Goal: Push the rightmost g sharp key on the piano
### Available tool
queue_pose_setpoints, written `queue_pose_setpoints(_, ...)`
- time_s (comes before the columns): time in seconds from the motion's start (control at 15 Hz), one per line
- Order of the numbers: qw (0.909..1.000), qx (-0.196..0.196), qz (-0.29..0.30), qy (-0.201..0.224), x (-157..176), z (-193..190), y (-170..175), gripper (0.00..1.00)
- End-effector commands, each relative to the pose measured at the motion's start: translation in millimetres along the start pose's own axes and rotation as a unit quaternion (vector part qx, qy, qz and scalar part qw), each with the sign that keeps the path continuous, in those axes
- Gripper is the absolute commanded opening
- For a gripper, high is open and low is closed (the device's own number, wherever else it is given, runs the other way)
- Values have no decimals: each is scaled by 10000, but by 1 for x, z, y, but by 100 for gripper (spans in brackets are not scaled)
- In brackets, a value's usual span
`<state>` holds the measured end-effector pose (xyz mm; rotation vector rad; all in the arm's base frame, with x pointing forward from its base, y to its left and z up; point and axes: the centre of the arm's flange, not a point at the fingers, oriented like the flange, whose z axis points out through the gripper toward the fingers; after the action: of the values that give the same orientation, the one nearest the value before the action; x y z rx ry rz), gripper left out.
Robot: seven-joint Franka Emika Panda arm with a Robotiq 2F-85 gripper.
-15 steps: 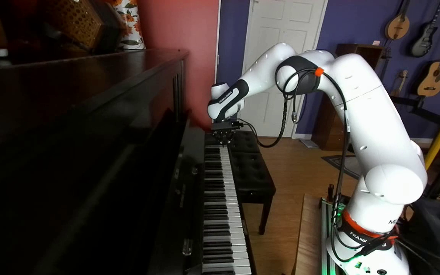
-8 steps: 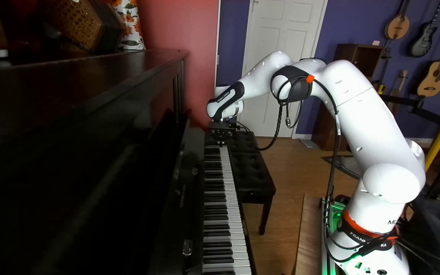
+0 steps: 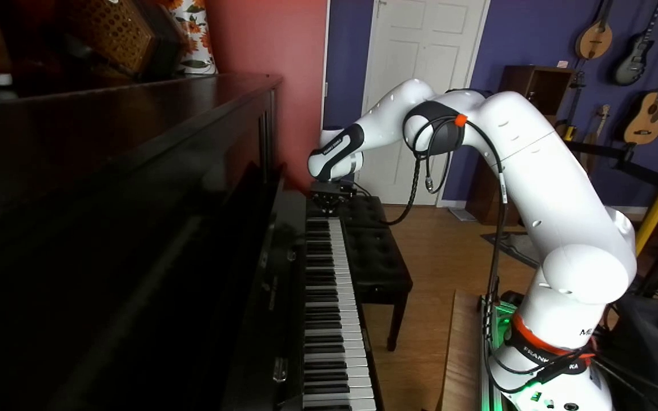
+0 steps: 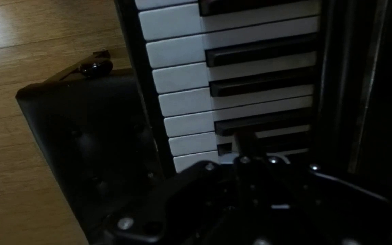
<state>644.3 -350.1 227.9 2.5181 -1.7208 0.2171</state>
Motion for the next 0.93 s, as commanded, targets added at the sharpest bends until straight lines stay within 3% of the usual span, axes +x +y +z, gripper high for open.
queue_pose_setpoints(0.0,9994,299,66,164,8,18,-9,0)
queue_pose_setpoints(0.33,9981,516,152,306,13,39,-16,0)
queue_pose_setpoints(0.87,9973,543,84,477,23,66,-20,0)
